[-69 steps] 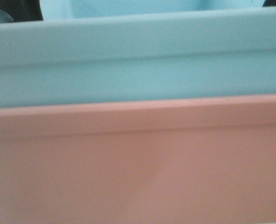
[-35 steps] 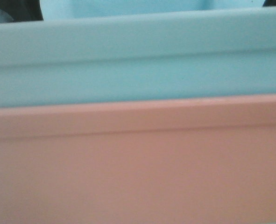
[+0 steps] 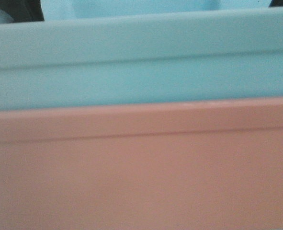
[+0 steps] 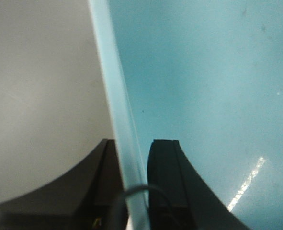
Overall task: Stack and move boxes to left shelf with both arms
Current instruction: 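Keep gripping both bin rims while the base drives toward the shelf, then carry the stacked bins with both grippers up to the shelf rack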
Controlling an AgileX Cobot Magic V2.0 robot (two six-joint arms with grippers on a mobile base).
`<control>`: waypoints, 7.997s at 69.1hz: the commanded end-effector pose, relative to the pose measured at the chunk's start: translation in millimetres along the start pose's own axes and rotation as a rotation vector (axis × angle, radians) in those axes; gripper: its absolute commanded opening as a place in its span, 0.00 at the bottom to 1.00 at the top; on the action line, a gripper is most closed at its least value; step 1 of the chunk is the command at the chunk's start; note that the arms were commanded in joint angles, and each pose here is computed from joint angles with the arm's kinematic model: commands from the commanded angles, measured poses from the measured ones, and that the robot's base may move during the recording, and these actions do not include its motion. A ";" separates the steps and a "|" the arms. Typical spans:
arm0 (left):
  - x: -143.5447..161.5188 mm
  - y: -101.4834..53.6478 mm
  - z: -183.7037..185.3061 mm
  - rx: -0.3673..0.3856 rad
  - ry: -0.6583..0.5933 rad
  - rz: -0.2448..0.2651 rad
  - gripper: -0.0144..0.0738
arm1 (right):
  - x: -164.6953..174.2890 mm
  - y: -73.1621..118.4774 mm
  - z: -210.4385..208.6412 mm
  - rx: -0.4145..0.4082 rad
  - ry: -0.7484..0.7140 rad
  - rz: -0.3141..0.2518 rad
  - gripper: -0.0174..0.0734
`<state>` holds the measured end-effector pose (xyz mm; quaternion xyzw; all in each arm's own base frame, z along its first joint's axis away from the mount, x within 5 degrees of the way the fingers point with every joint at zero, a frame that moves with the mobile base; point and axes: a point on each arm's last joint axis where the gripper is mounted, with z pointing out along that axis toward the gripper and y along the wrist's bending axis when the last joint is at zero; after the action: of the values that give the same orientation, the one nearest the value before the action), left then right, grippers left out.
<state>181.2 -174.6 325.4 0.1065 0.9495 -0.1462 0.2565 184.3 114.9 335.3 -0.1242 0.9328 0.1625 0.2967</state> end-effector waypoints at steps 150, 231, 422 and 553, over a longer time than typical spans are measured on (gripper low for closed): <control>-9.4 1.6 -20.8 0.006 -0.110 0.059 0.16 | -10.1 -2.2 -16.4 0.031 -0.106 -0.076 0.23; -9.4 1.6 -20.8 0.006 -0.110 0.059 0.16 | -10.1 -2.2 -16.4 0.031 -0.106 -0.076 0.23; -9.4 1.6 -20.8 0.006 -0.110 0.059 0.16 | -10.1 -2.2 -16.4 0.031 -0.106 -0.076 0.23; -9.4 1.6 -20.8 0.006 -0.110 0.059 0.16 | -10.1 -2.2 -16.4 0.031 -0.106 -0.076 0.23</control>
<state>181.1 -174.5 325.4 0.1065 0.9497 -0.1457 0.2560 184.5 114.9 335.4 -0.1243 0.9326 0.1624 0.2975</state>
